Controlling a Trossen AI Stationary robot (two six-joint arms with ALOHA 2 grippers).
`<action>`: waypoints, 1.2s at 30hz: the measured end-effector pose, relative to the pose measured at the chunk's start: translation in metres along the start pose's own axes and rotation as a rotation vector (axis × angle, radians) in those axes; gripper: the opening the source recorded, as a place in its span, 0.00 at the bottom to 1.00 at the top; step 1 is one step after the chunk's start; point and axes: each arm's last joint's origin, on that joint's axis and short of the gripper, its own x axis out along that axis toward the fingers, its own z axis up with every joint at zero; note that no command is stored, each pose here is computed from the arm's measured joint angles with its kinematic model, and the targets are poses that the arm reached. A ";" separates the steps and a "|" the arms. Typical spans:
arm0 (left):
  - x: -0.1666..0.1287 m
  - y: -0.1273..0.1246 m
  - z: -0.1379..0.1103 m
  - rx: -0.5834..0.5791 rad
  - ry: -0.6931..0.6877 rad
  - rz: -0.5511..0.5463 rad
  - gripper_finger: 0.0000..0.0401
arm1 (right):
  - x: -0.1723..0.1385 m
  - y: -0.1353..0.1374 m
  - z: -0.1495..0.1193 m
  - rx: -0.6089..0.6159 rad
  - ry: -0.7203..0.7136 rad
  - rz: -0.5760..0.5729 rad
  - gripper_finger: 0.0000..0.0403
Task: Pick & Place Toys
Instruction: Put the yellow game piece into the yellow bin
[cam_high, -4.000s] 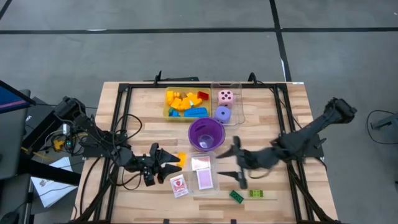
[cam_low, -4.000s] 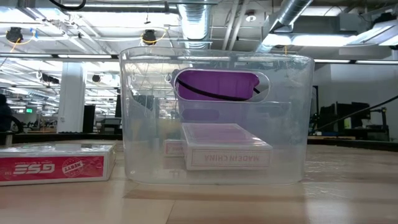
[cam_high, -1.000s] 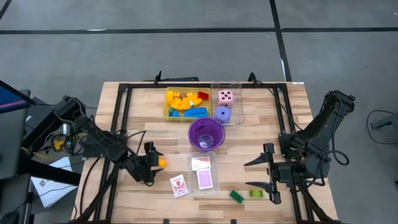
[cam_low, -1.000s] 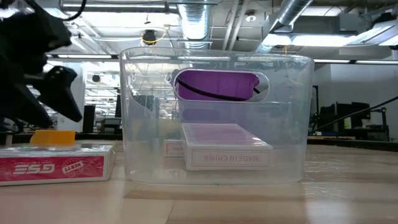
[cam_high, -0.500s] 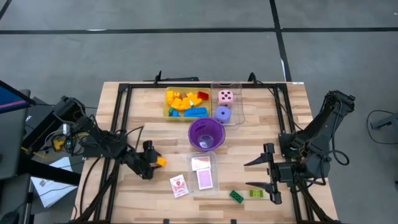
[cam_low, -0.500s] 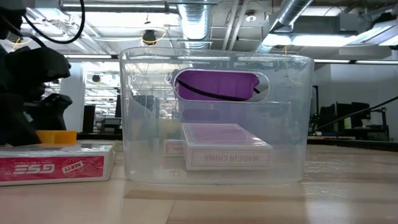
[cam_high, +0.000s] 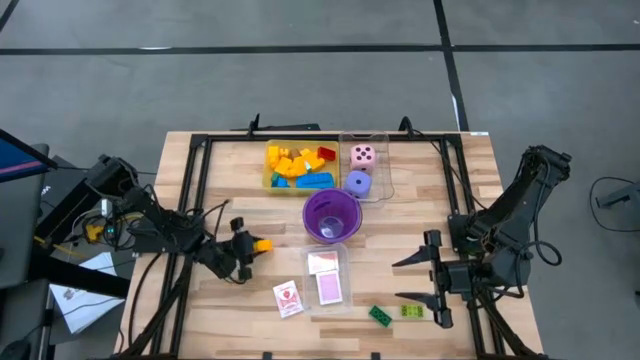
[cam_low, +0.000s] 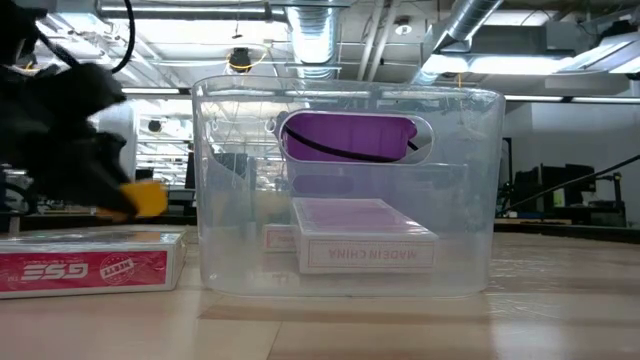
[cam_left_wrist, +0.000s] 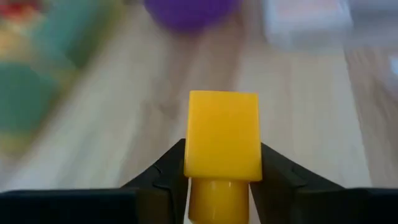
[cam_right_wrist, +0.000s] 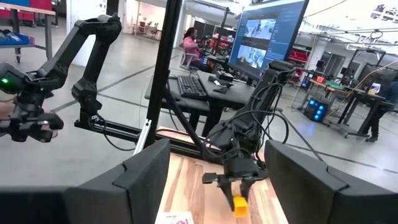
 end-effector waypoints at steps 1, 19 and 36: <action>0.000 0.000 0.003 -0.006 -0.042 0.033 0.31 | 0.000 0.000 0.000 -0.003 -0.001 0.000 0.63; -0.005 0.021 0.068 -0.111 -0.460 0.447 0.32 | 0.000 -0.001 0.002 -0.031 -0.017 -0.004 0.63; 0.044 0.126 0.074 -0.376 -0.457 0.485 0.32 | 0.000 -0.001 0.004 -0.033 -0.029 -0.008 0.63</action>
